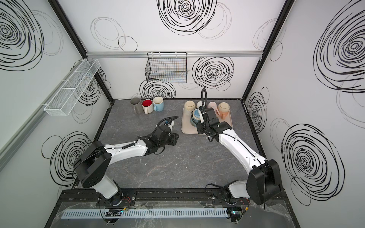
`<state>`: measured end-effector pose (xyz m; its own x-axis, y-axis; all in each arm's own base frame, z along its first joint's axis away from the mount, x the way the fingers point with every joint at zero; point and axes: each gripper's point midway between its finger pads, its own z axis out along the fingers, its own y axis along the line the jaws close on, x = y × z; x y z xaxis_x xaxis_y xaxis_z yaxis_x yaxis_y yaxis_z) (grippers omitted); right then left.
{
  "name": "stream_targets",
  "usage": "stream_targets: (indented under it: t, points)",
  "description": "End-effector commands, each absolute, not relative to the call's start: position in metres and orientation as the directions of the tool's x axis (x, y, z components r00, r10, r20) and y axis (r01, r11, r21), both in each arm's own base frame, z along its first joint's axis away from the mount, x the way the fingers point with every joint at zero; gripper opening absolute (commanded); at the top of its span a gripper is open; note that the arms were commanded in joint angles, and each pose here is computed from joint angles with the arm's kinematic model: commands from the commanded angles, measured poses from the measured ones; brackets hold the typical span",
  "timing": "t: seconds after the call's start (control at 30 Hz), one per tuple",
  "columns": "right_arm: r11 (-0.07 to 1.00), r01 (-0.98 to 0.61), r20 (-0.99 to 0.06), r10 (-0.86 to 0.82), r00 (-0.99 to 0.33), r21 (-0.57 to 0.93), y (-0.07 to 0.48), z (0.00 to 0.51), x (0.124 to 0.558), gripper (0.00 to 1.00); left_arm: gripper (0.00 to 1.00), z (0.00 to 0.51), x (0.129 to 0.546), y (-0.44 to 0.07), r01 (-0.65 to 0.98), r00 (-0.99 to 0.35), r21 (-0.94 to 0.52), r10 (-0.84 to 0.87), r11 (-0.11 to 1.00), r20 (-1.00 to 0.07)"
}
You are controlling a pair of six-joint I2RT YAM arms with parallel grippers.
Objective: Turn the mug right side up
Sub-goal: 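Lift the butterfly mug off the tray toward the left gripper while the left gripper approaches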
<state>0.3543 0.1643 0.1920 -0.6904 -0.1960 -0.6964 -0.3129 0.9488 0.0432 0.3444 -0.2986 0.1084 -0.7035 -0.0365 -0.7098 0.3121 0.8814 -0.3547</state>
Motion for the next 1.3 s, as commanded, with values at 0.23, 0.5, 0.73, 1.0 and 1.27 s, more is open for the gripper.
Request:
stream_targets:
  t: [0.23, 0.5, 0.73, 1.0, 1.27]
  points:
    - [0.892, -0.400, -0.823, -0.059, -0.565, 0.211, 0.221, 0.240, 0.399, 0.00, 0.44, 0.130, 0.345, -0.285, 0.292, -0.667, -0.396, -0.112, 0.871, -0.737]
    - [0.835, -0.395, -0.812, 0.101, -0.574, 0.383, 0.230, 0.242, 0.405, 0.00, 0.50, 0.144, 0.348, -0.268, 0.262, -0.653, -0.584, -0.305, 0.768, -0.694]
    - [0.726, -0.442, -0.802, 0.252, -0.541, 0.526, 0.225, 0.274, 0.401, 0.00, 0.57, 0.187, 0.348, -0.257, 0.339, -0.584, -0.714, -0.459, 0.613, -0.670]
    - [0.537, -0.600, -0.803, 0.342, -0.487, 0.593, 0.237, 0.334, 0.380, 0.00, 0.64, 0.253, 0.346, -0.224, 0.451, -0.459, -0.699, -0.527, 0.555, -0.715]
    - [0.317, -0.746, -0.800, 0.372, -0.470, 0.586, 0.257, 0.391, 0.352, 0.00, 0.74, 0.314, 0.332, -0.208, 0.578, -0.367, -0.649, -0.553, 0.494, -0.748]
